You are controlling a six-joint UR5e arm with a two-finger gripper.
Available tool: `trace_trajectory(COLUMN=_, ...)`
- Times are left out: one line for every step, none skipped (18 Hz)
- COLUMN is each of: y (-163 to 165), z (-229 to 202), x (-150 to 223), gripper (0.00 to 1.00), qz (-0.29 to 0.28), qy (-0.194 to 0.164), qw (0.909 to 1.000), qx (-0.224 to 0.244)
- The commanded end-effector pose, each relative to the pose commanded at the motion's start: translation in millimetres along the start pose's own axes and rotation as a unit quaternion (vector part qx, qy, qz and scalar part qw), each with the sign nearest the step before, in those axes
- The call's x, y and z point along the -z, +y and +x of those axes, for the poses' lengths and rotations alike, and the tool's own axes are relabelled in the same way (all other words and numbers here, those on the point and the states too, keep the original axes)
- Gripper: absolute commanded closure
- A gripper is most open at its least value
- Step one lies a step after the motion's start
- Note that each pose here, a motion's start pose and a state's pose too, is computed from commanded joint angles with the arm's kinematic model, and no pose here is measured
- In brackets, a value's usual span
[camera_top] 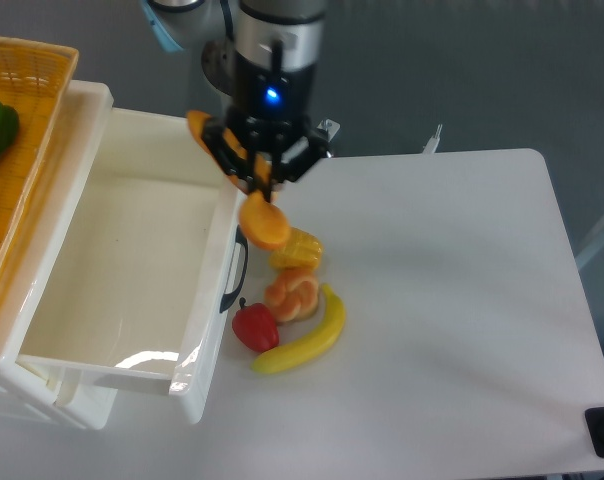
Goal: Place the long bread in the upper white drawer
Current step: 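Lower the bread vertically into the drawer beside its handle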
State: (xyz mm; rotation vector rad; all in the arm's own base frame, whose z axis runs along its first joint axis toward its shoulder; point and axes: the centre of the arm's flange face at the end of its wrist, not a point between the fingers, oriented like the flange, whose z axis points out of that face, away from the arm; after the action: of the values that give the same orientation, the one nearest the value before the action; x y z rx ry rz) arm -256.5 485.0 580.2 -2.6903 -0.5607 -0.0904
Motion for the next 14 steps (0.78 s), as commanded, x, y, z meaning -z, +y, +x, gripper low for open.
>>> trace_trajectory(y=1, z=4, x=-3, gripper=0.95, qz=-0.003, qy=0.001, qw=1.0, qx=-0.003)
trace_trajectory(y=2, z=4, x=-11, gripper=0.94, qz=-0.009, qy=0.004, qw=1.0, qx=-0.003)
trace_trajectory(y=2, z=9, x=-21, gripper=0.93, qz=-0.017, qy=0.009, qw=0.9998, qx=-0.007)
trace_trajectory(y=0, z=11, x=-35, gripper=0.92, qz=-0.027, qy=0.013, qw=0.9995, qx=-0.014)
trace_trajectory(y=-3, z=12, x=-47, gripper=0.91, qz=-0.031, qy=0.015, qw=0.9992, qx=-0.019)
trace_trajectory(y=-7, z=13, x=-56, gripper=0.9, qz=-0.034, qy=0.017, qw=0.9991, qx=-0.021)
trace_trajectory(y=-9, z=12, x=-64, gripper=0.9, qz=-0.037, qy=0.018, qw=0.9988, qx=-0.024)
trace_trajectory(y=-12, z=13, x=-71, gripper=0.89, qz=-0.037, qy=0.019, qw=0.9988, qx=-0.027)
trace_trajectory(y=-14, z=16, x=-75, gripper=0.87, qz=-0.035, qy=0.02, qw=0.9987, qx=-0.032)
trace_trajectory(y=-16, z=18, x=-79, gripper=0.83, qz=-0.033, qy=0.019, qw=0.9987, qx=-0.034)
trace_trajectory(y=-17, z=20, x=-83, gripper=0.79, qz=-0.034, qy=0.02, qw=0.9985, qx=-0.037)
trace_trajectory(y=-18, z=25, x=-85, gripper=0.73, qz=-0.036, qy=0.022, qw=0.9983, qx=-0.041)
trace_trajectory(y=-19, z=27, x=-90, gripper=0.6, qz=-0.038, qy=0.024, qw=0.998, qx=-0.044)
trace_trajectory(y=-18, z=29, x=-95, gripper=0.49, qz=-0.044, qy=0.024, qw=0.9977, qx=-0.046)
